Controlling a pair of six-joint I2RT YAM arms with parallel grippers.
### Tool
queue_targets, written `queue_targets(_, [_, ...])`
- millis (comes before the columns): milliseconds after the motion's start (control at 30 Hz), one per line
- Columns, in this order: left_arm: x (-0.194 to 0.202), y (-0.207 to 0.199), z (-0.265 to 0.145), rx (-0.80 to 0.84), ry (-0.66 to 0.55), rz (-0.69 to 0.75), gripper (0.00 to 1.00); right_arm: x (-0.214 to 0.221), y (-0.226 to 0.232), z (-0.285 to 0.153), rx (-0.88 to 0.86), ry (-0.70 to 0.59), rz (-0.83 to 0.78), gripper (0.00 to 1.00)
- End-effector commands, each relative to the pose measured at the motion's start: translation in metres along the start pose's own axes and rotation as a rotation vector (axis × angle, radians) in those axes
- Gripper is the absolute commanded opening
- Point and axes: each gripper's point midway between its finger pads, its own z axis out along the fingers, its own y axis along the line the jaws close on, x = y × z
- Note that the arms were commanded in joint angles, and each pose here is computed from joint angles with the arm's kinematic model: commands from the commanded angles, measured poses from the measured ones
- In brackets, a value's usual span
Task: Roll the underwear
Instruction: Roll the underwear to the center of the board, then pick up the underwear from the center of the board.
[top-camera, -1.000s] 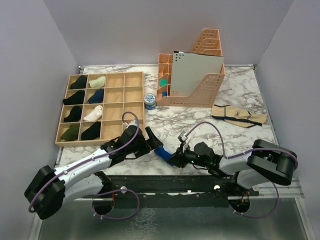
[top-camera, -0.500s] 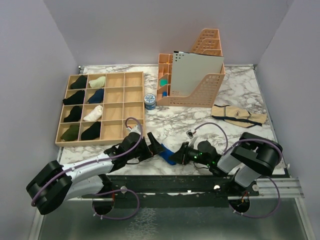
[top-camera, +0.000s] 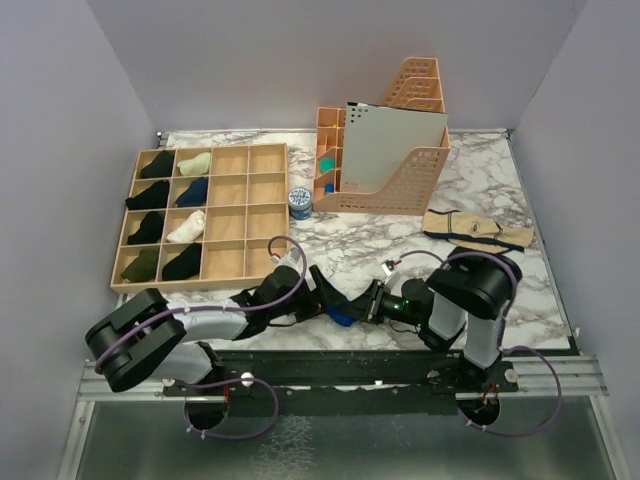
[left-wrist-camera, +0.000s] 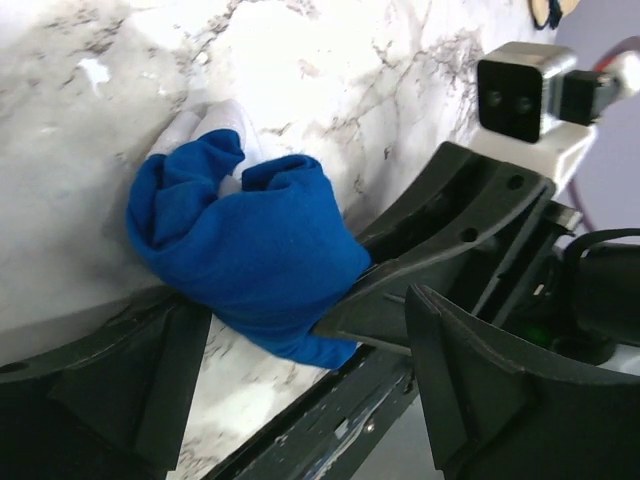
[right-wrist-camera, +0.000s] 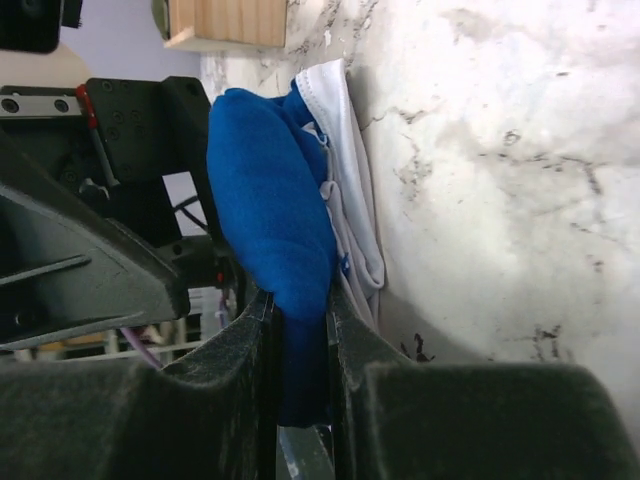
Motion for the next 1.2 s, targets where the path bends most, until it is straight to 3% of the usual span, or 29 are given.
queue_targets(0, [0.009,0.021,0.013,-0.07,0.023,-0.026,0.84,0.019,-0.032,-0.012,0.059,0.07,0.162,0.02])
queue_targets(433, [0.022,0.051,0.031,-0.174,0.057,-0.064,0.78,0.031,-0.049,-0.015,0.083,0.107,0.263,0.04])
queue_targets(500, [0.024,0.054,0.035,-0.189,0.067,-0.061,0.72,0.034,-0.05,-0.015,0.081,0.126,0.259,0.04])
queue_targets(567, [0.026,0.056,0.038,-0.2,0.074,-0.058,0.58,0.034,-0.051,-0.016,0.085,0.121,0.252,0.05])
queue_targets(667, [0.025,0.057,0.041,-0.208,0.071,-0.047,0.44,0.03,-0.049,-0.02,0.086,0.094,0.229,0.08])
queue_targets(767, [0.025,0.056,0.044,-0.227,0.083,-0.007,0.39,0.032,-0.045,-0.019,0.074,0.118,0.205,0.12])
queue_targets(867, [0.024,0.053,0.048,-0.251,0.093,0.046,0.29,0.029,-0.045,-0.021,0.076,0.098,0.192,0.23])
queue_targets(933, [0.023,0.053,0.05,-0.288,0.103,0.097,0.13,0.025,-0.04,-0.024,0.059,0.079,0.174,0.33])
queue_targets(1000, [0.017,0.053,0.051,-0.347,0.094,0.16,0.0,0.023,-0.036,-0.027,0.048,0.068,0.146,0.5])
queue_targets(1067, [0.01,0.052,0.05,-0.394,0.088,0.209,0.0,0.019,-0.027,-0.032,0.029,0.046,0.106,0.58])
queue_targets(1167, [0.002,0.054,0.045,-0.454,0.084,0.27,0.0,0.018,-0.034,-0.044,0.086,0.02,0.086,0.61])
